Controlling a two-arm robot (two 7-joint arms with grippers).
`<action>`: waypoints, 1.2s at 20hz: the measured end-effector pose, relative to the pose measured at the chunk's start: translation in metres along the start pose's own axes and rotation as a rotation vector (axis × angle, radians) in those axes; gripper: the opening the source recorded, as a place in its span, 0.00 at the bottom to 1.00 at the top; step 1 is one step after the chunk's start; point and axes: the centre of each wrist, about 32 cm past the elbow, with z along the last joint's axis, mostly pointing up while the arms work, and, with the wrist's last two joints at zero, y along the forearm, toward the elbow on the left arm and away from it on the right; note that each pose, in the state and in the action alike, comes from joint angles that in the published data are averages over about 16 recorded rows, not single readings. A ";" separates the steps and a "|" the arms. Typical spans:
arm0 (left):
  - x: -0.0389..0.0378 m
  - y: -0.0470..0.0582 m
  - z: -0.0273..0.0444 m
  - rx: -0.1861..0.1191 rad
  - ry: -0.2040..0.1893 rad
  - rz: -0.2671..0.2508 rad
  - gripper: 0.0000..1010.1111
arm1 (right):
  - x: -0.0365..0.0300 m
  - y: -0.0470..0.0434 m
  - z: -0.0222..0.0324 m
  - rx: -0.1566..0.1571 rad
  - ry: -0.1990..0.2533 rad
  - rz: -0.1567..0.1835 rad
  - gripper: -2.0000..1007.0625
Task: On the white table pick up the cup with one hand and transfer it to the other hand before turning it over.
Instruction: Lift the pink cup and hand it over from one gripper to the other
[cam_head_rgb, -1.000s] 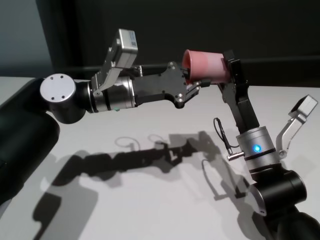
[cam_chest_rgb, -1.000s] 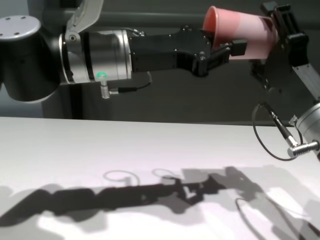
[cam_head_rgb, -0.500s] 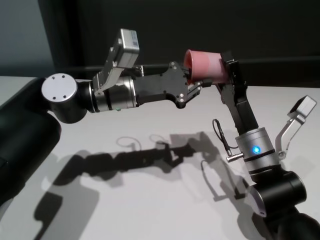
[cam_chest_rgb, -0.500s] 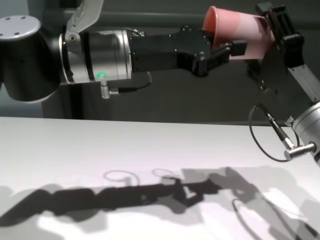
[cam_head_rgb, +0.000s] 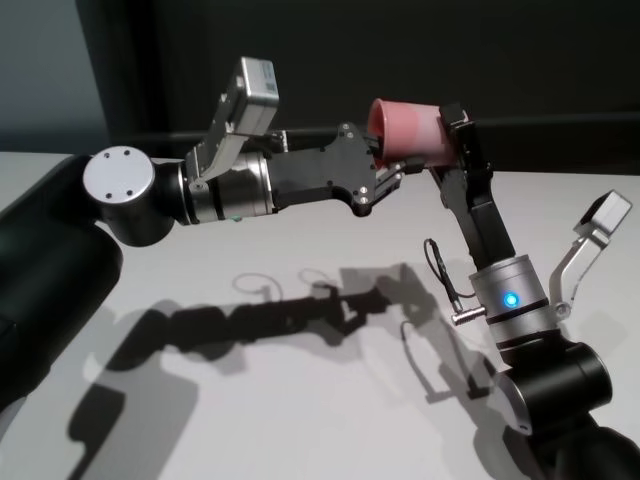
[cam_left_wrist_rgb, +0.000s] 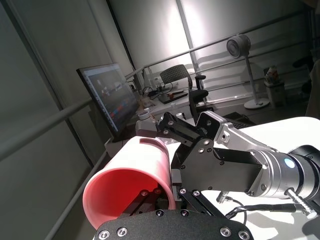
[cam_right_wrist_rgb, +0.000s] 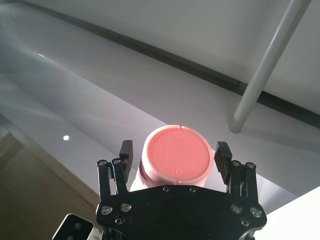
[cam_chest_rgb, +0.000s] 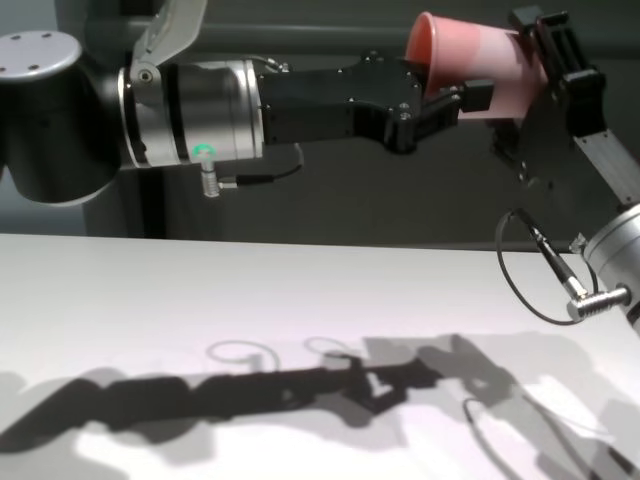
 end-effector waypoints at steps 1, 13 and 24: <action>0.0000 0.000 0.0000 0.000 0.000 0.000 0.04 | -0.0001 0.0000 0.0000 0.000 0.000 -0.001 0.99; 0.0000 0.000 0.0000 0.000 0.000 0.000 0.04 | -0.0013 -0.0003 0.0002 -0.002 -0.004 -0.006 0.89; 0.0000 0.000 0.0000 0.000 0.000 0.000 0.04 | -0.0013 -0.0001 0.0002 -0.001 -0.004 -0.004 0.76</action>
